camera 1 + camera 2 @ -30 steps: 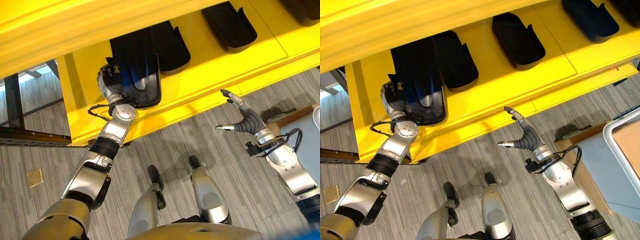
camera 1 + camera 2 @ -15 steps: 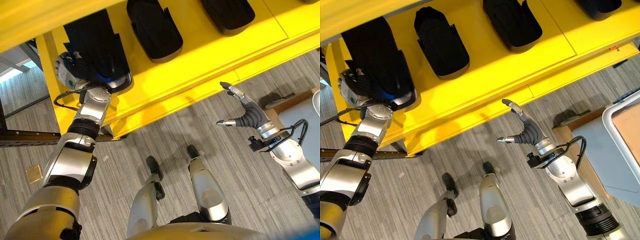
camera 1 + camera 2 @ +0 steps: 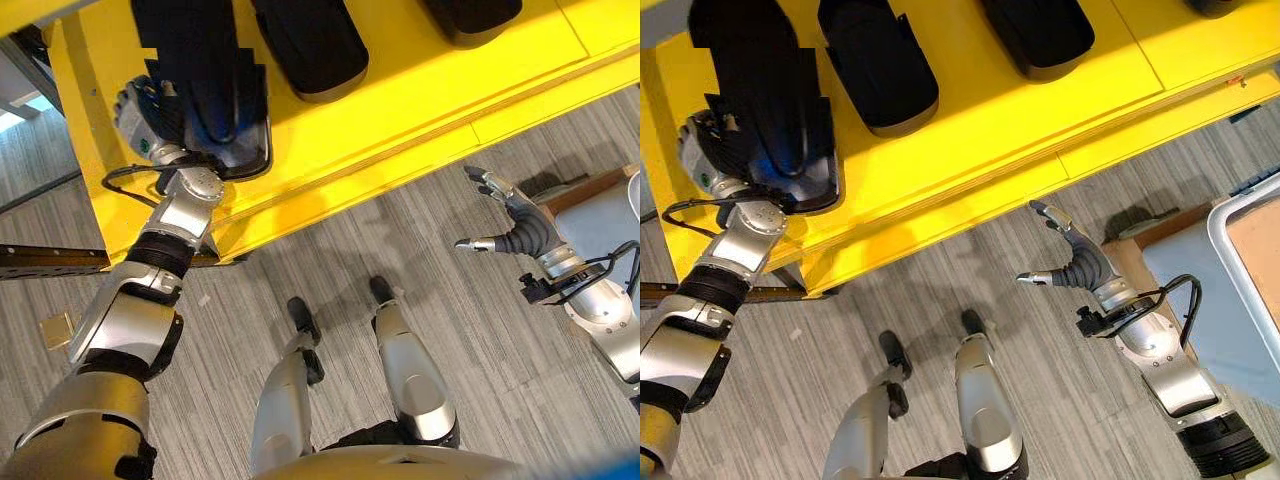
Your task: Move parts from the plastic box to the shelf.
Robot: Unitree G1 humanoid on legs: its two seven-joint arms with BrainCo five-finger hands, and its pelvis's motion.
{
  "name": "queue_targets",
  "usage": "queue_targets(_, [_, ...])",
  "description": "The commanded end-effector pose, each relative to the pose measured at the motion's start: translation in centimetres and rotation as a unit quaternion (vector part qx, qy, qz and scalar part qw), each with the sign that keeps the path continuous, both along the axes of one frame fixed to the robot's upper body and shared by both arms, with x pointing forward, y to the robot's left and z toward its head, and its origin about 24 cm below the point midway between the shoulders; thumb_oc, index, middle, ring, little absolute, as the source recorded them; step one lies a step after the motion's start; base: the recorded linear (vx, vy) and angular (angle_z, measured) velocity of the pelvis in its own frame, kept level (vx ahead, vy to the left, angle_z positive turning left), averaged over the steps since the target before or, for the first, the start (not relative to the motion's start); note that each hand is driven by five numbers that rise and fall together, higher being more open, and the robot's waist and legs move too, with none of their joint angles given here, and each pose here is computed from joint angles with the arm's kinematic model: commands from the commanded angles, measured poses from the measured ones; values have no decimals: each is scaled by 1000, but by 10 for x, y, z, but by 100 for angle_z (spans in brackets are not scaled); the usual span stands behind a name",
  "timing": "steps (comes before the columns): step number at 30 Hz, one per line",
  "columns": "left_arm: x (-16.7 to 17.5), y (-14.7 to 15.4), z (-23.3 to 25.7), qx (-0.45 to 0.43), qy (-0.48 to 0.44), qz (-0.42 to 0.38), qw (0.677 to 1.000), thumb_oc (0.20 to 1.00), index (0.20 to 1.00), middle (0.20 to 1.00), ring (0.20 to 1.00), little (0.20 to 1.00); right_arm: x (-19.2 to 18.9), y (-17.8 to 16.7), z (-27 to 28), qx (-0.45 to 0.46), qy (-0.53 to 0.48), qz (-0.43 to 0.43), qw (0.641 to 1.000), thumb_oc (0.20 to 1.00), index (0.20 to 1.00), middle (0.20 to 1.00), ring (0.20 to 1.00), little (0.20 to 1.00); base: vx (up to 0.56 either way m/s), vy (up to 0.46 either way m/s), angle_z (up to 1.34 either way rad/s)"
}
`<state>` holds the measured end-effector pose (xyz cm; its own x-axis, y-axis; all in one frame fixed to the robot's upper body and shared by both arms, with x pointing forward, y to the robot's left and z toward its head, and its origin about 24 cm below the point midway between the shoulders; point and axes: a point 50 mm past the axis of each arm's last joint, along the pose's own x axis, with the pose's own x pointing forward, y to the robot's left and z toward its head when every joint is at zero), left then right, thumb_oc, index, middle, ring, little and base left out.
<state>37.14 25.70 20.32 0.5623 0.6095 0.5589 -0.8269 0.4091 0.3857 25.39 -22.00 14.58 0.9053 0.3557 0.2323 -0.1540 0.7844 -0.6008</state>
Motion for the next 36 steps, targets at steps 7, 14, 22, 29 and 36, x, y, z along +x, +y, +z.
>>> queue_targets(7, [-8, 25, 39, 29, -64, 32, 997, 200, 200, 200, 200, 200, 1, 1, 13, 45, -54, -3, 998, 1000, 1000, 1000, 1000, 1000, -12, -15, 3])
queue_targets(14, [-11, 34, 31, 17, -53, 45, 997, 200, 200, 200, 200, 200, 0, 2, 8, 42, -42, -1, 998, 1000, 1000, 1000, 1000, 1000, -14, -13, 6])
queue_targets(22, [-16, 41, 22, 12, -50, 55, 997, 200, 200, 200, 200, 200, 0, 6, 11, 41, -46, 8, 998, 1000, 1000, 1000, 1000, 1000, -31, 7, 3])
queue_targets(29, [-21, 50, 13, 9, -31, 76, 997, 200, 200, 200, 200, 200, -1, 7, 8, 38, -40, 17, 998, 1000, 1000, 1000, 1000, 1000, 0, 0, 0])
queue_targets(36, [-25, 59, 2, -15, -15, 90, 996, 200, 200, 200, 200, 200, 1, 7, 9, 37, -36, 20, 998, 1000, 1000, 1000, 1000, 1000, -4, 2, 3])
